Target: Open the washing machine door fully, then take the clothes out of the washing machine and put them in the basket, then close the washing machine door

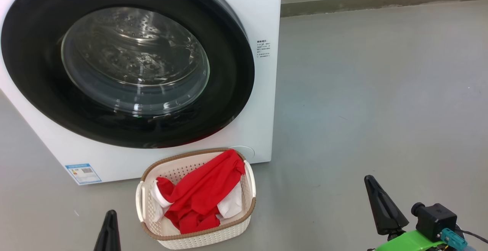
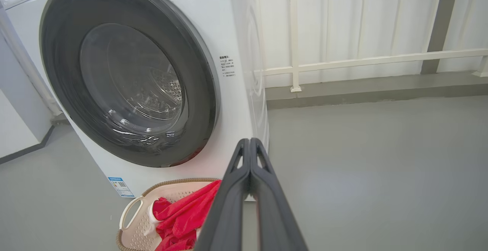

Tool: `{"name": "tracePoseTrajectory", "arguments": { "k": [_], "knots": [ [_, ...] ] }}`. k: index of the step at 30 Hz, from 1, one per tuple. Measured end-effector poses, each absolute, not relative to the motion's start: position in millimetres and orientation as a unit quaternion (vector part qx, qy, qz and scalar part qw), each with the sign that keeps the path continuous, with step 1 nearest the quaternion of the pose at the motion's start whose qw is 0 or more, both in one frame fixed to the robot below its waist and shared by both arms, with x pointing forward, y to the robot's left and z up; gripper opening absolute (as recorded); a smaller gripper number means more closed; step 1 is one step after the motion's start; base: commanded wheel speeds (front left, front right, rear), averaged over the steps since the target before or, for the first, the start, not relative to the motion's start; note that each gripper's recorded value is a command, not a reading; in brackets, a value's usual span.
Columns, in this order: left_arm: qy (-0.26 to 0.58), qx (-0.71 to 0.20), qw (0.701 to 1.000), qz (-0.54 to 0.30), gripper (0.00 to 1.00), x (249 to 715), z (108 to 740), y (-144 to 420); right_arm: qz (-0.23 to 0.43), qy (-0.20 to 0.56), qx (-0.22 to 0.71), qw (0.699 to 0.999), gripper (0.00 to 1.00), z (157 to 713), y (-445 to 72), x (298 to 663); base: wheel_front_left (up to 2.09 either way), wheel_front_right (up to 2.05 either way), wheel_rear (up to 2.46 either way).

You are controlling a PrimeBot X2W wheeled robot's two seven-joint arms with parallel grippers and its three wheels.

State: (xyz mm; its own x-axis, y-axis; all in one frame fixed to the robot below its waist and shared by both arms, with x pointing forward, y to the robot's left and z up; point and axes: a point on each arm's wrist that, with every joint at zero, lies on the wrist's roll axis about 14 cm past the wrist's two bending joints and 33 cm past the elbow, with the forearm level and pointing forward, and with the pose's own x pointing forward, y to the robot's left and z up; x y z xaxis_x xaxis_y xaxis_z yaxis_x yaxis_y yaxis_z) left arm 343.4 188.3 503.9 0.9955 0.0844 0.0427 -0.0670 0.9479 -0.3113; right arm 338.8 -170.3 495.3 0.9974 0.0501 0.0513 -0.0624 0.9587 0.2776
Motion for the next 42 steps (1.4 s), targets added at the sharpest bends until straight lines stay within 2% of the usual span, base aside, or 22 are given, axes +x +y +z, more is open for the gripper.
{"name": "tracePoseTrajectory", "arguments": {
  "k": [31, 42],
  "knots": [
    [0.023, -0.308, 0.950, 0.051, 0.00, 347.1, 482.0, 191.9, -0.009, 0.005, 0.295, 0.956, 0.00, 484.2, -186.0, 344.9, 0.00, 0.00, 0.00],
    [0.031, -0.367, 0.928, 0.051, 0.00, 351.3, 479.6, 191.6, -0.018, 0.014, 0.356, 0.934, 0.00, 481.6, -188.2, 348.7, 0.00, 0.00, 0.00]
  ]
}}
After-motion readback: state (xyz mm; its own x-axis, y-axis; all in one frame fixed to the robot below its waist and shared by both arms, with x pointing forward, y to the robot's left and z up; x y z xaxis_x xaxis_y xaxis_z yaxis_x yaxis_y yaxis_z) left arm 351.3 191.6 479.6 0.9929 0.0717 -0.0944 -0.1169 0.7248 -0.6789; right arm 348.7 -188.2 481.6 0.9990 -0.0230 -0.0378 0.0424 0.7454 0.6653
